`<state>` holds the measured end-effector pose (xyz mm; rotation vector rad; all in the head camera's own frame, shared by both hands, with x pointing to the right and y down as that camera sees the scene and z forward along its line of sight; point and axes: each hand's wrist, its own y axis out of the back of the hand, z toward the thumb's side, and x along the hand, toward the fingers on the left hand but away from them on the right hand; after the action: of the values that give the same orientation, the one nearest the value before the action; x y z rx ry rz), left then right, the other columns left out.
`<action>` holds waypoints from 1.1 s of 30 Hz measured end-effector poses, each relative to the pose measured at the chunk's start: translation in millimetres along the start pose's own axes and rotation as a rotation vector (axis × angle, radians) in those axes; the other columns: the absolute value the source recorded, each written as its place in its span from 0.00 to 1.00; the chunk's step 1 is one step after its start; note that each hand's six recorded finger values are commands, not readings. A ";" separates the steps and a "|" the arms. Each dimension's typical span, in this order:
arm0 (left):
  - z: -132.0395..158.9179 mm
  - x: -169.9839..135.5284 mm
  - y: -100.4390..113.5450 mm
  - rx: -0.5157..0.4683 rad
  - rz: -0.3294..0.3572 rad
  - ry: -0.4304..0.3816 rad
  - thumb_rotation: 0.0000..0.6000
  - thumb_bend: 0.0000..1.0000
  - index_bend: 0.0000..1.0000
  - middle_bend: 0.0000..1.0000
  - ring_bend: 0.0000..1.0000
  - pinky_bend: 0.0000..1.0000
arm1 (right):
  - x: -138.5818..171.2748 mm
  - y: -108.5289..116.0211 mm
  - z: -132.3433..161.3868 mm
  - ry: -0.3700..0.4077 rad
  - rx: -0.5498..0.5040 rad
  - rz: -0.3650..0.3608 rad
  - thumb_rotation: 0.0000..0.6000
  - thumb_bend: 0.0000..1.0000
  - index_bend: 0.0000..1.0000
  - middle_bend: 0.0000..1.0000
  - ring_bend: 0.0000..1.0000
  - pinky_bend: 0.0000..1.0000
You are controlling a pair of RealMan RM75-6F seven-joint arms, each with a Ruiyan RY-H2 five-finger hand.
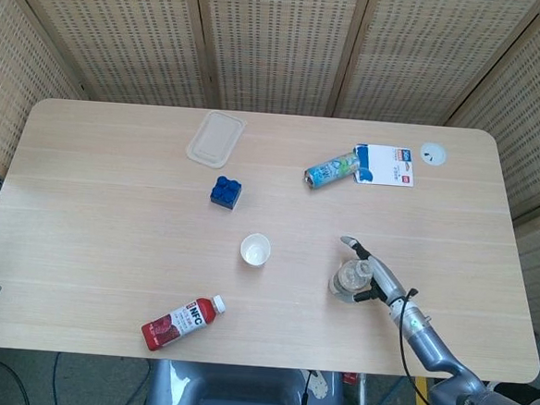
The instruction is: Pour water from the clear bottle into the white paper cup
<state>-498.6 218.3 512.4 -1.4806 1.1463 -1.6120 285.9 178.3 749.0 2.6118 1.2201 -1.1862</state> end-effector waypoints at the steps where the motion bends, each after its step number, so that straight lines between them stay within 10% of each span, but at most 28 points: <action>1: -0.1 -0.1 0.0 -0.001 0.000 0.000 1.00 0.09 0.00 0.00 0.00 0.00 | -0.8 -0.9 -0.4 -0.001 0.002 0.000 1.00 0.00 0.01 0.07 0.00 0.00; 3: -0.4 0.1 0.2 -0.003 0.001 0.001 1.00 0.09 0.00 0.00 0.00 0.00 | -2.8 -2.7 -1.2 -0.002 0.005 -0.006 1.00 0.06 0.12 0.19 0.06 0.08; 7: -0.8 0.8 0.5 -0.006 0.000 0.003 1.00 0.09 0.00 0.00 0.00 0.00 | -6.6 -1.7 1.0 0.011 -0.019 -0.052 1.00 0.51 0.48 0.46 0.33 0.45; 10: -1.3 1.0 0.3 -0.008 -0.001 0.004 1.00 0.10 0.00 0.00 0.00 0.00 | -7.5 -0.1 3.4 0.027 -0.029 -0.089 1.00 0.64 0.56 0.54 0.42 0.59; 23: -1.1 1.5 1.7 -0.020 0.001 0.003 1.00 0.10 0.00 0.00 0.00 0.00 | -7.9 9.8 25.9 0.092 0.094 -0.140 1.00 0.67 0.56 0.55 0.45 0.65; 33: -1.1 3.8 1.5 -0.021 -0.005 0.002 1.00 0.10 0.00 0.00 0.00 0.00 | -20.7 34.8 56.3 0.084 0.564 -0.238 1.00 0.84 0.56 0.55 0.45 0.68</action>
<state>-500.4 214.4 512.6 -1.4966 1.1645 -1.6100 265.4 122.8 712.8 2.9853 1.4153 -1.6946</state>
